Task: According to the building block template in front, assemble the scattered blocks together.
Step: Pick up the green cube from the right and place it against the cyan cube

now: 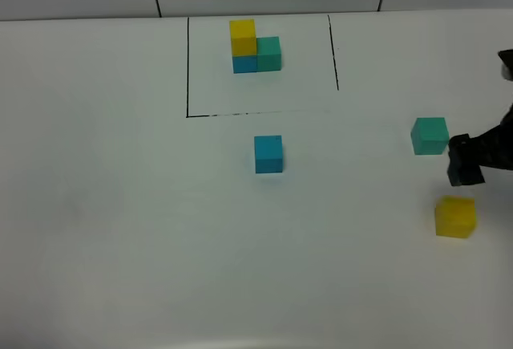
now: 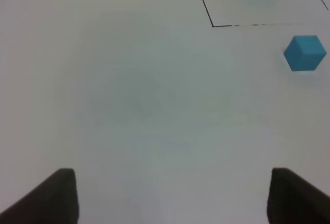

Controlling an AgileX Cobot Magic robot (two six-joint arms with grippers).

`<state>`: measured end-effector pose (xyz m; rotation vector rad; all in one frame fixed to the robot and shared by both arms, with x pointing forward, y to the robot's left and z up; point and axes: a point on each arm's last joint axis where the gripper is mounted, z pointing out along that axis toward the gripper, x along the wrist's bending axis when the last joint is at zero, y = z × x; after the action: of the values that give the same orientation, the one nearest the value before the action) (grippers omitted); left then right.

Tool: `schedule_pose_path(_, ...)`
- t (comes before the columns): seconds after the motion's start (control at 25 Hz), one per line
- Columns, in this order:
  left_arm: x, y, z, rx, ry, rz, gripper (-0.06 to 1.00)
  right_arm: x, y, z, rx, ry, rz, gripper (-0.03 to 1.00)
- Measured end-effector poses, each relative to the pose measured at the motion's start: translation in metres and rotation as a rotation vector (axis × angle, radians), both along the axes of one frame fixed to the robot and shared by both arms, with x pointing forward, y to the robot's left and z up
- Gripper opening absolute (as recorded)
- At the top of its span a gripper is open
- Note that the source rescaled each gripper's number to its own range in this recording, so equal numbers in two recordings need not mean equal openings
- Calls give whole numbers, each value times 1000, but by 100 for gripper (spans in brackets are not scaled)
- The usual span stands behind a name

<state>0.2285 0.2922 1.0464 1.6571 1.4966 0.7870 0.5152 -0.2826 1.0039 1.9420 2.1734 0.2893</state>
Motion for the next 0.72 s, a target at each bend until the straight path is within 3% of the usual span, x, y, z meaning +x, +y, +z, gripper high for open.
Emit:
schedule_pose_path(0.2,0,0,0,-1,0,1,59,50,18,-9,-10,6,38,100)
schedule_pose_path(0.36,0,0,0,-1,0,1,59,88,25,-20,-29,22,-16,100)
schedule_pose_path(0.72,0,0,0,0,0,0,59,123,26,-70,-76,130,-45,99)
